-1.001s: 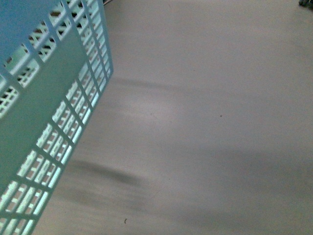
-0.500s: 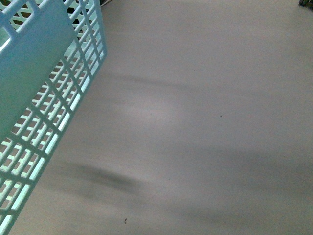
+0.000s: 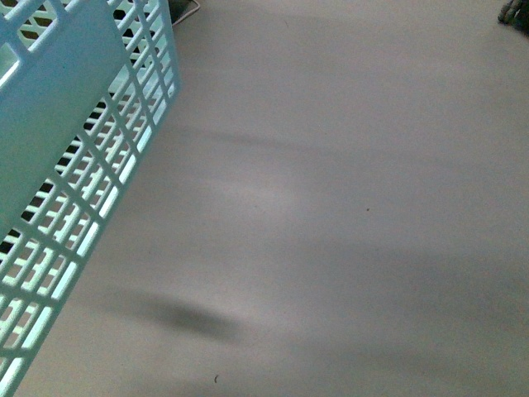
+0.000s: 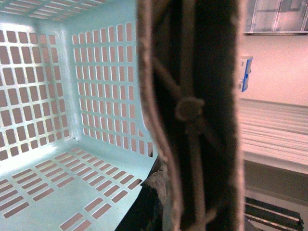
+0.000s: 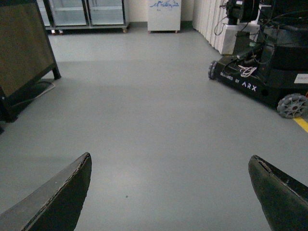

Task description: Pick mango and avocado into basket

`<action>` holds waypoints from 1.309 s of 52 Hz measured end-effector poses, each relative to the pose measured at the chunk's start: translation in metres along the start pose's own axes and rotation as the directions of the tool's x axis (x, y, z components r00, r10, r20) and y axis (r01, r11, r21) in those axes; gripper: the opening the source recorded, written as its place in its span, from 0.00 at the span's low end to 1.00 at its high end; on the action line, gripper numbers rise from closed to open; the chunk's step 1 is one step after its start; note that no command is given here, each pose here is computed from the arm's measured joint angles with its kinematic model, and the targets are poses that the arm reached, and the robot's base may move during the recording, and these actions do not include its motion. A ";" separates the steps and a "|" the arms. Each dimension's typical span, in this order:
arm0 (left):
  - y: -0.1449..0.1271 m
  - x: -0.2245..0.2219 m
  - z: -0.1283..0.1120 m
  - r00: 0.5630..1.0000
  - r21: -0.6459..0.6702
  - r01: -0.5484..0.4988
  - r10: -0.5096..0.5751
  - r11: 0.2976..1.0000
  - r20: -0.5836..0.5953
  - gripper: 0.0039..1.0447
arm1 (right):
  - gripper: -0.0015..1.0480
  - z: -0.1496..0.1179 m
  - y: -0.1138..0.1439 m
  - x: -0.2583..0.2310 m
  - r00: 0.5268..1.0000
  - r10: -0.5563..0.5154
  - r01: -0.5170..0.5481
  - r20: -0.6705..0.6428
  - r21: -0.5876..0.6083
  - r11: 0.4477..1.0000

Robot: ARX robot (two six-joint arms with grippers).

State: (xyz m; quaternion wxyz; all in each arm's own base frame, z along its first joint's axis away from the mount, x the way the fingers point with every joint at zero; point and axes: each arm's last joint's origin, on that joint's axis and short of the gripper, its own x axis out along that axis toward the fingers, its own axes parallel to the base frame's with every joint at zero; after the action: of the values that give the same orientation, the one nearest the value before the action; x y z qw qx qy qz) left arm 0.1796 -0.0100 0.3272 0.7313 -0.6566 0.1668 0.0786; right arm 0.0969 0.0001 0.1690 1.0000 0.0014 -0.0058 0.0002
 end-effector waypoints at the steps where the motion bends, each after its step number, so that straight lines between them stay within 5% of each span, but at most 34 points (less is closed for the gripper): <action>1: 0.000 0.000 0.000 1.000 0.000 0.000 0.000 1.000 0.000 0.04 | 0.92 0.000 0.000 0.000 1.000 0.000 0.000 0.000 0.000 1.000; 68: 0.000 0.000 0.000 1.000 0.001 0.000 0.000 1.000 -0.002 0.04 | 0.92 0.000 0.000 0.000 1.000 0.001 -0.001 0.000 0.000 1.000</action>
State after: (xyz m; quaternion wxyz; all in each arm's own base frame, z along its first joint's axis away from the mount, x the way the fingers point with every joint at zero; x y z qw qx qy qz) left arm 0.1796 -0.0101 0.3272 0.7316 -0.6563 0.1675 0.0778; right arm 0.0969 0.0001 0.1690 1.0000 0.0014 -0.0058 0.0006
